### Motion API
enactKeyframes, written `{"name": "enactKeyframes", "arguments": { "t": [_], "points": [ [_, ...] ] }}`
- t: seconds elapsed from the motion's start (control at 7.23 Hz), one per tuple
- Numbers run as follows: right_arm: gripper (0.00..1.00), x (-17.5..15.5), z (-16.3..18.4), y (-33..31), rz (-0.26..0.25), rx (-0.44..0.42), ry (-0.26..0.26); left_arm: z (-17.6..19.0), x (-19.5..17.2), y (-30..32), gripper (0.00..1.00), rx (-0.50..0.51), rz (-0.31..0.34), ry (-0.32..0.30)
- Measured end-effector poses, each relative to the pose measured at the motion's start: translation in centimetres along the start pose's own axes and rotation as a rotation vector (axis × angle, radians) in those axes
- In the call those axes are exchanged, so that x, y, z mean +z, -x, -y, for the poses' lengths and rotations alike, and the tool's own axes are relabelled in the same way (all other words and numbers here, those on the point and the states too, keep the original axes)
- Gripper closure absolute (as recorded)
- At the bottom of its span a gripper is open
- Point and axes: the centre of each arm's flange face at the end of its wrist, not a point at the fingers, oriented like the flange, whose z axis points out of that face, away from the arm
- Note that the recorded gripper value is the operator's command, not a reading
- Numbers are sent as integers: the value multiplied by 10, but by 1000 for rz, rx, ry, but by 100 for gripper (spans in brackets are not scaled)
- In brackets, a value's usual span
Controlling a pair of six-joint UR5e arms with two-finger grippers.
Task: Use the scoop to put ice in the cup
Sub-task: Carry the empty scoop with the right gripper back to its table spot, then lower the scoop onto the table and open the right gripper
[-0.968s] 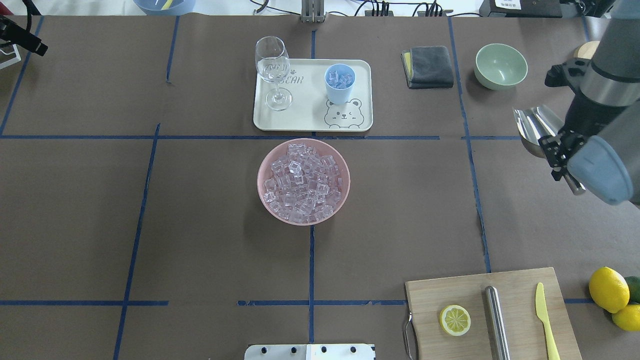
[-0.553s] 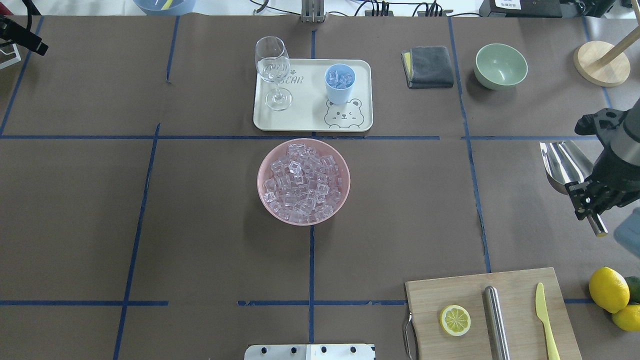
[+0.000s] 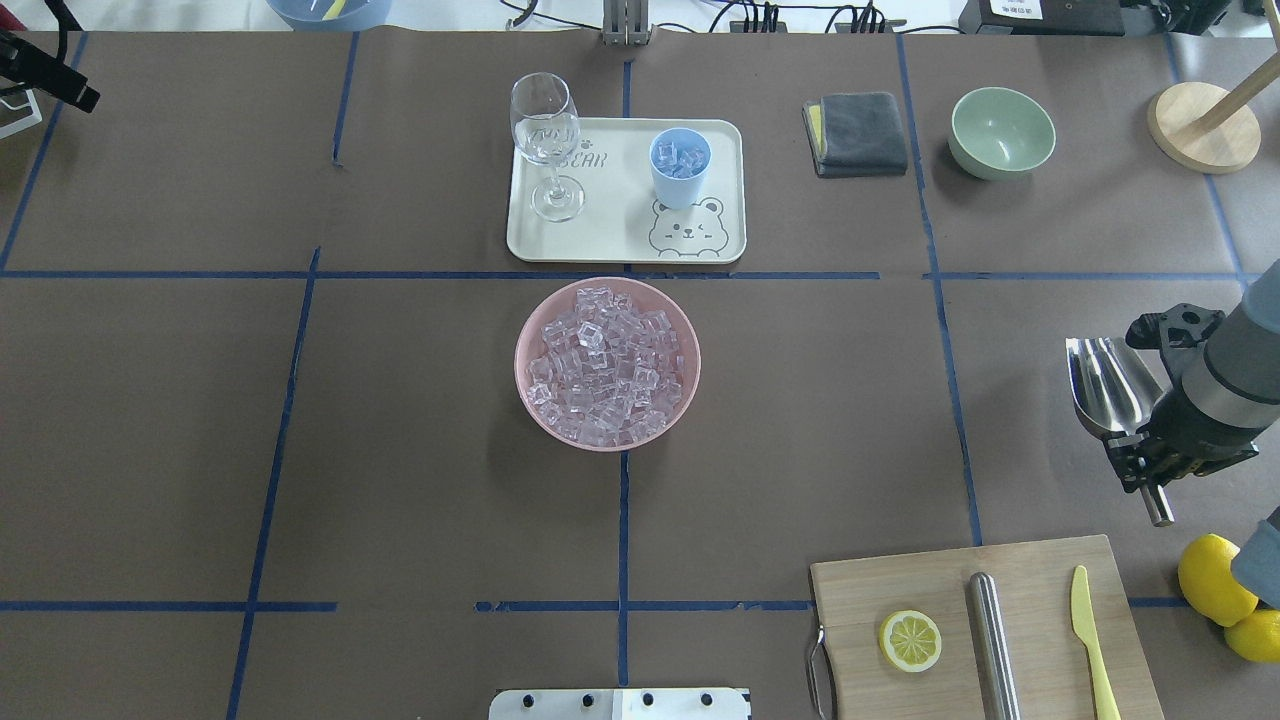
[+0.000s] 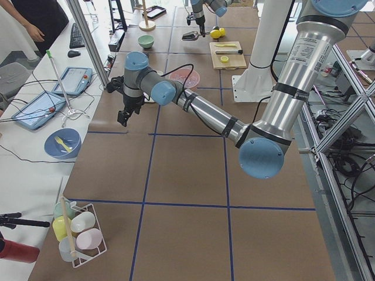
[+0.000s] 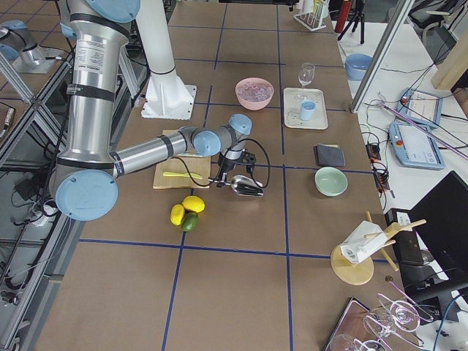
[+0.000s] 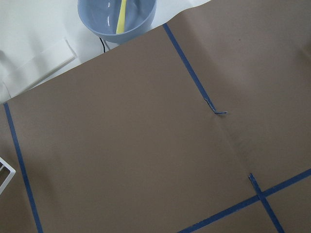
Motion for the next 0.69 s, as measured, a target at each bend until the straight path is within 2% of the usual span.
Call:
{"name": "enactKeyframes", "arguments": {
  "t": [0.42,0.55,0.69],
  "points": [
    [100,9,1,3,-6,-3,8,0,1,0,0,-1,0,2],
    [97,11,2,4,-7,-2,10,0,2,0,0,-1,0,3],
    [87,11,4,5,-6,-3,10,0,2,1,0,-2,0,5]
  ]
}}
